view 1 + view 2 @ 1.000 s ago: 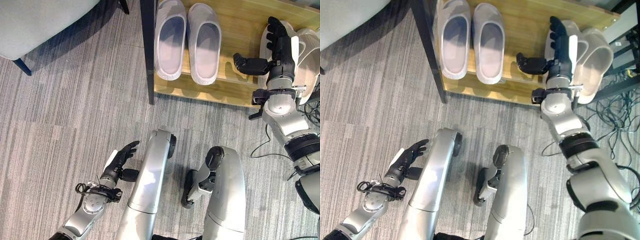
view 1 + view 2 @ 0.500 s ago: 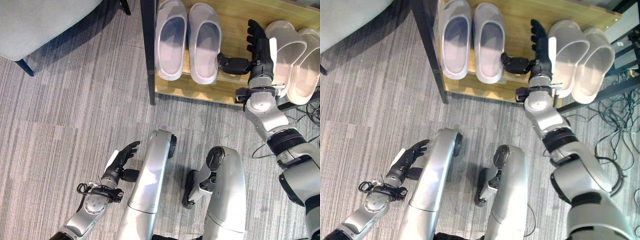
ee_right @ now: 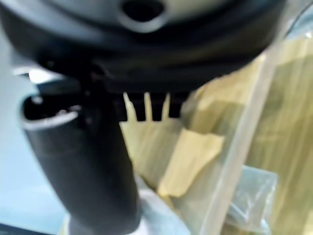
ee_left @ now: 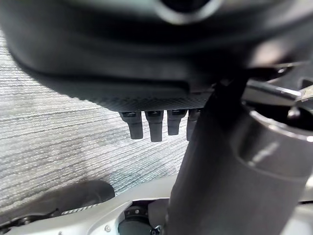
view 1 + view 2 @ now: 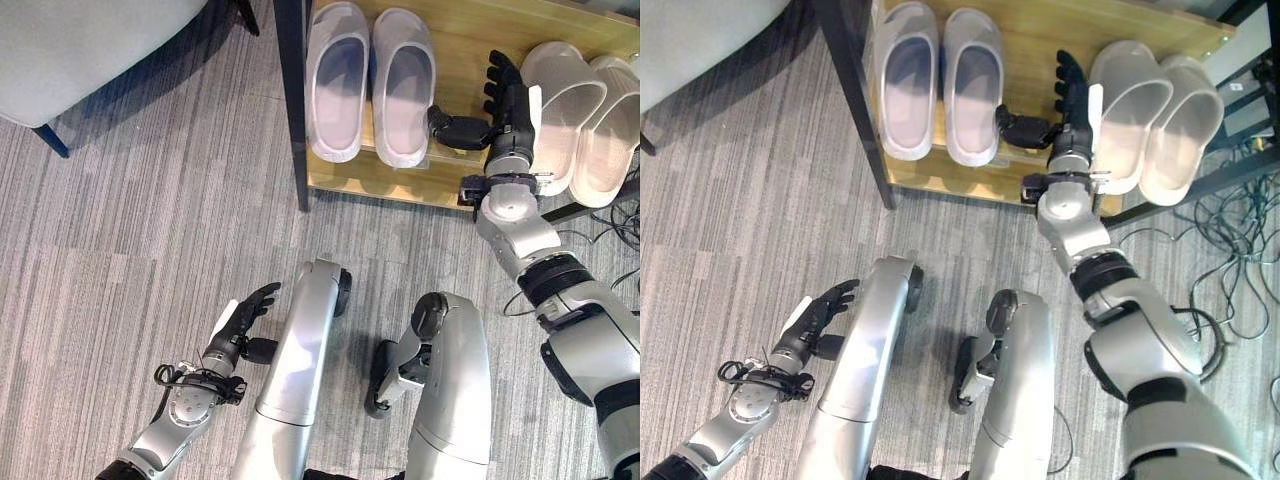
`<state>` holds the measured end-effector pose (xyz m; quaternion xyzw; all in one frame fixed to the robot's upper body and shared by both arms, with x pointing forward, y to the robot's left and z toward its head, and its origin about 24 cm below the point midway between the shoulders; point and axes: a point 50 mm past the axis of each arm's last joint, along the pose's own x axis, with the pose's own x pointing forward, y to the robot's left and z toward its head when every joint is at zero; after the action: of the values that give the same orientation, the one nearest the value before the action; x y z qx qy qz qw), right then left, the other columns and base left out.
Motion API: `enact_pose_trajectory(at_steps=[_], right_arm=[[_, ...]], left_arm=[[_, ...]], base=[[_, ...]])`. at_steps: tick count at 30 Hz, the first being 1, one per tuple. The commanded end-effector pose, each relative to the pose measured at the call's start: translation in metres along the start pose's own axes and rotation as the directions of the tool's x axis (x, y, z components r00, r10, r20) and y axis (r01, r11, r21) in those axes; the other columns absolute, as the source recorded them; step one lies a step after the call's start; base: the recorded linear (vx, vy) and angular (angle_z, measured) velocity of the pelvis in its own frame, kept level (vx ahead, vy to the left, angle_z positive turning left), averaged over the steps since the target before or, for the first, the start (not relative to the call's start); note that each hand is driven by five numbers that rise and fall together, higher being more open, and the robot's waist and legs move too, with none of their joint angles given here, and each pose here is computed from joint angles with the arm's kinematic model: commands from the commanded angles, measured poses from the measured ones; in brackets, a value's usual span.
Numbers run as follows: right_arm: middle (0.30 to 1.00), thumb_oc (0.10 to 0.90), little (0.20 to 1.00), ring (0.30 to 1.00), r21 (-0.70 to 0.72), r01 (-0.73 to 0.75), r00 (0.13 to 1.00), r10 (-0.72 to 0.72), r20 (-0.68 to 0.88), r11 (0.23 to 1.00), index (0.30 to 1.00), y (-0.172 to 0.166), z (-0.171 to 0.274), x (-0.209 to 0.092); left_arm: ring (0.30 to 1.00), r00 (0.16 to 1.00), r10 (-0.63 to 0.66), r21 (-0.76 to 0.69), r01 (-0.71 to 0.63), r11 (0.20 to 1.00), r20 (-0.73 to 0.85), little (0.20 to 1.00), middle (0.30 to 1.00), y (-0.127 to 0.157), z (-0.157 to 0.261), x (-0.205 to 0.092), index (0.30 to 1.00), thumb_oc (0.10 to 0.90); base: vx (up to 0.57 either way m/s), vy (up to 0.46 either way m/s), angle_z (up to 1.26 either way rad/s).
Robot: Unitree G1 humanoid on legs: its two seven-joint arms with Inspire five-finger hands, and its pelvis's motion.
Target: Arrange the slippers neatly on the shoe rack.
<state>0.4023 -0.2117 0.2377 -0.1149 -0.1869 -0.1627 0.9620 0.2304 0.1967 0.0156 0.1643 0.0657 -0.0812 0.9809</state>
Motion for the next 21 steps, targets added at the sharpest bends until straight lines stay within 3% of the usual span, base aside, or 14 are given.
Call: enact_pose_trajectory(at_steps=[1, 21], right_arm=[[0.900, 0.800, 0.900, 0.900, 0.109, 0.010, 0.981, -0.031, 0.190, 0.994, 0.900, 0.003, 0.059, 0.016], [0.900, 0.800, 0.900, 0.900, 0.279, -0.095, 0.980, 0.041, 0.196, 0.955, 0.900, 0.055, 0.066, -0.002]], left_arm=[[0.900, 0.970, -0.016, -0.087, 0.038, 0.995, 0.243, 0.900, 0.900, -0.028, 0.049, 0.015, 0.900, 0.800], [0.900, 0.953, -0.006, -0.097, 0.037, 0.995, 0.302, 0.900, 0.900, -0.035, 0.065, 0.022, 0.900, 0.800]], base=[[0.00, 0.000, 0.00], [0.00, 0.000, 0.00]])
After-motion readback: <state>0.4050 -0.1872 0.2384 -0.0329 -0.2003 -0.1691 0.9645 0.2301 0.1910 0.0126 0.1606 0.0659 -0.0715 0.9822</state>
